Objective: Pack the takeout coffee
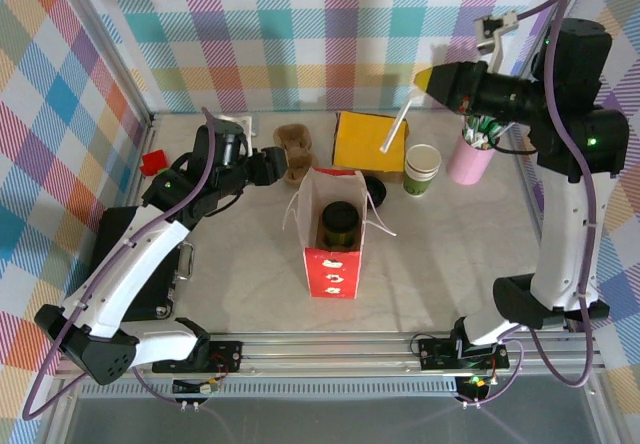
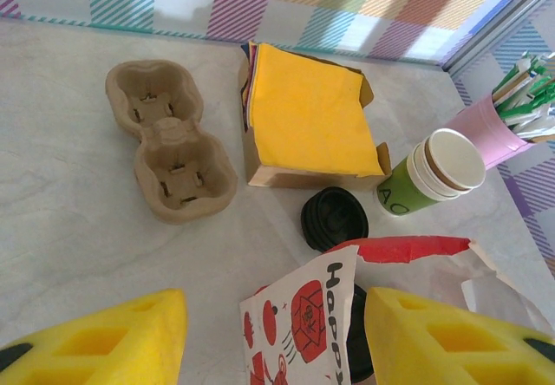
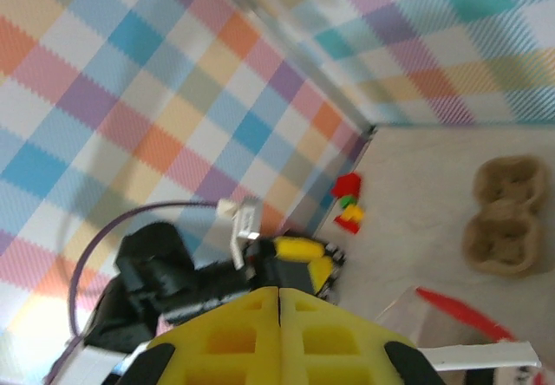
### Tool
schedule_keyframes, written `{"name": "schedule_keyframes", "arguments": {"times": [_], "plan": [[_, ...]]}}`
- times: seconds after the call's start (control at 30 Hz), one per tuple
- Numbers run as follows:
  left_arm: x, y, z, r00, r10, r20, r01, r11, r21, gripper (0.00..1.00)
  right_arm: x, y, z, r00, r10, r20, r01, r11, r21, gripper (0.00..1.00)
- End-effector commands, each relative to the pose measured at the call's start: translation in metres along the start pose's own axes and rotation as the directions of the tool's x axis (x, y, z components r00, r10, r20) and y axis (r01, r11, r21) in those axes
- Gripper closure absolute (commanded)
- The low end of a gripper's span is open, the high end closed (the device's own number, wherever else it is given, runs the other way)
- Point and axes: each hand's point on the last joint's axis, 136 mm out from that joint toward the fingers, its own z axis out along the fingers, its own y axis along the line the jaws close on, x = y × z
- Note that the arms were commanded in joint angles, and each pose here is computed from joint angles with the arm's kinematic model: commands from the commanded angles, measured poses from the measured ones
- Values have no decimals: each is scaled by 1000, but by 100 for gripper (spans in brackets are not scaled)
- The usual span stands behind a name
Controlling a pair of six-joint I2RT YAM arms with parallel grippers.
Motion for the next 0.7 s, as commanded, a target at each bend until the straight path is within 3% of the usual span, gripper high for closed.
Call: {"name": "schedule_keyframes", "arguments": {"times": [0.0, 0.27, 0.5, 0.67], "plan": [[4, 5, -5, 1000, -23, -11, 23, 1000, -6, 44, 19, 13, 12, 997, 23, -73, -28, 997, -73, 100], [5, 4, -3, 999, -29, -16, 29, 1000, 1, 44, 74, 29, 47, 971, 20, -238, -47, 993, -111, 100], [7, 4, 0, 999, -30, -22, 31, 1000, 2, 44, 128, 9, 81, 929, 20, -370, -42, 998, -54, 100], [11, 7, 1, 999, -28, -29, 28, 1000, -7, 44, 167, 15, 96, 895, -39, -445, -2, 996, -92, 100]]}}
